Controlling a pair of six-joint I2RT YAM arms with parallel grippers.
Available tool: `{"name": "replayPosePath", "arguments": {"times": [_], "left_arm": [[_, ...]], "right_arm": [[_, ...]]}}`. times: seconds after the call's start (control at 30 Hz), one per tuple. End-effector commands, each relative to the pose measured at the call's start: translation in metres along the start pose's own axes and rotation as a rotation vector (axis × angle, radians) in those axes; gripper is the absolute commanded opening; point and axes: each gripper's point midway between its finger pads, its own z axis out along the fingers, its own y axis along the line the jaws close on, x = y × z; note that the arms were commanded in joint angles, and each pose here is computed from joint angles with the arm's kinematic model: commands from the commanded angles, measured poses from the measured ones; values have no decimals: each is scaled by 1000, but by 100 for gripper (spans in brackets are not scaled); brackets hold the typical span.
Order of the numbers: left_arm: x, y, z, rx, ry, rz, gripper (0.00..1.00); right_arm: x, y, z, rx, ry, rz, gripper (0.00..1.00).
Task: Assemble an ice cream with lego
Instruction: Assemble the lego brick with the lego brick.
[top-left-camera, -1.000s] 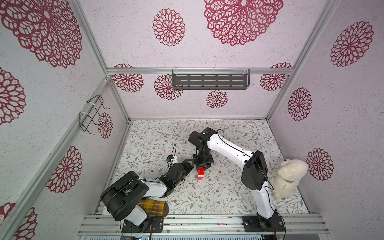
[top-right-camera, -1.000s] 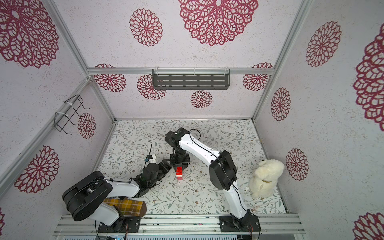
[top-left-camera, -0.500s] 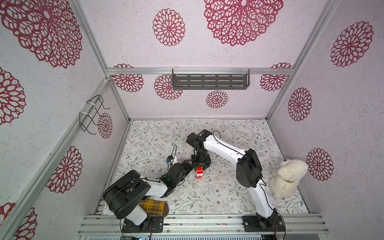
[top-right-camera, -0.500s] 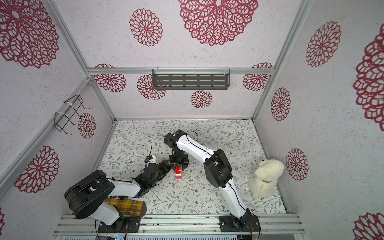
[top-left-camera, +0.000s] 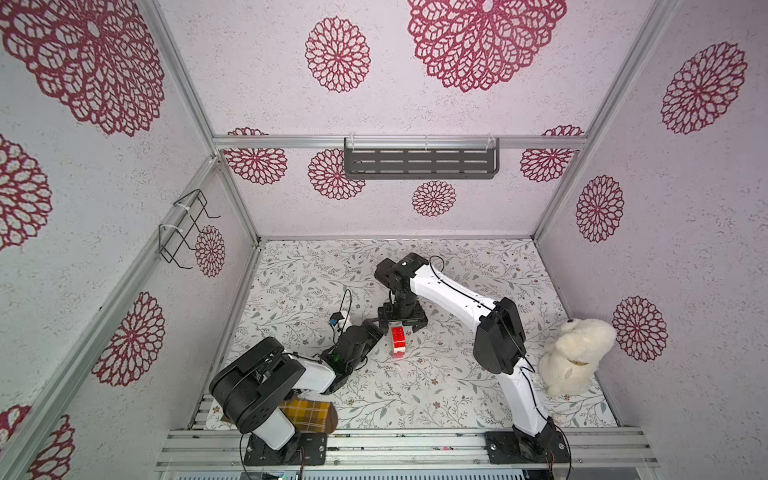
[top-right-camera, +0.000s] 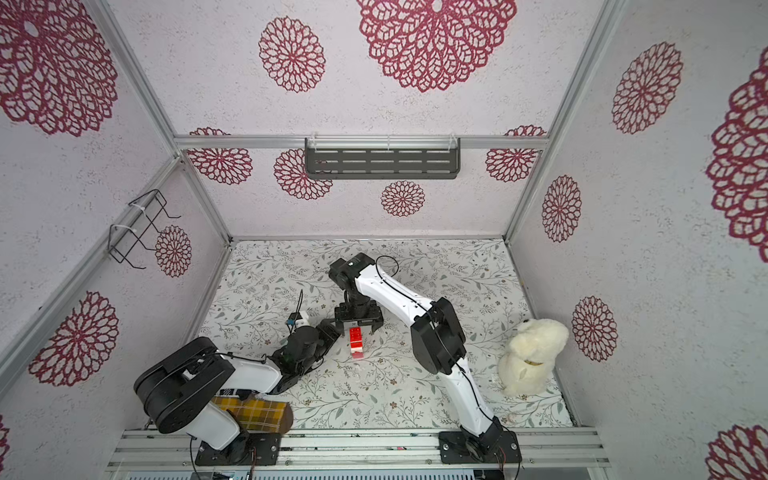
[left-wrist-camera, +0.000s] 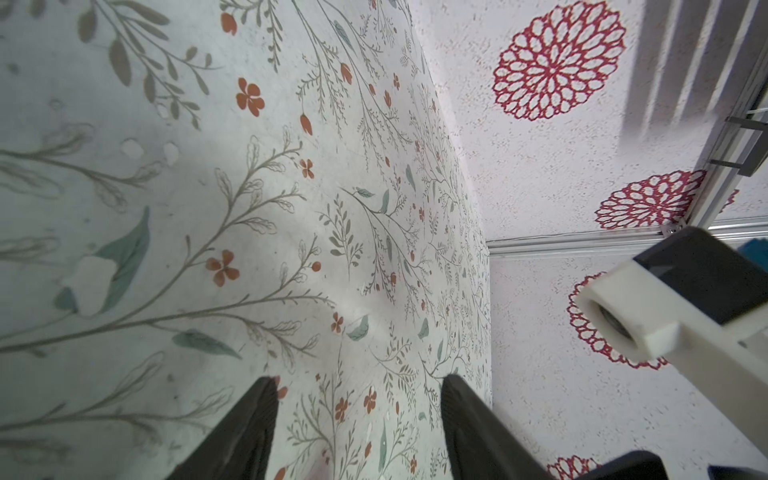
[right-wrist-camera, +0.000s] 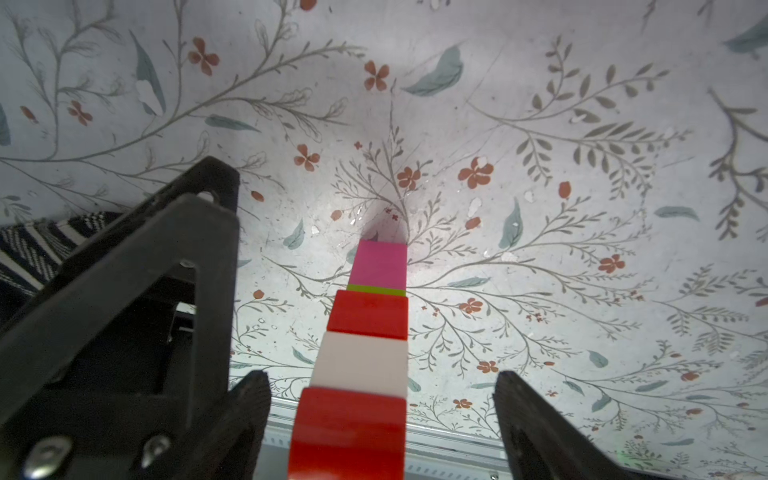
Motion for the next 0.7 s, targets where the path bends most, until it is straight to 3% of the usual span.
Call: {"name": "replayPosePath", "arguments": {"times": [0.0,0.4,0.53,0.67], "left_arm": [[12,-14,2,54,52,11,67],[4,-20,-5,47,69,60,71],[-8,-34,-20,22,59,155,78],[-18,-50,-39,31,81,226,86]], "right_arm": [[0,50,-34,-218,-84,-107,99],[-1,67,-103,-470,-313,-226,99],[13,49,-128,-653,-404,-236,99],[31,13,-126,-866,-466,-220,99]]}}
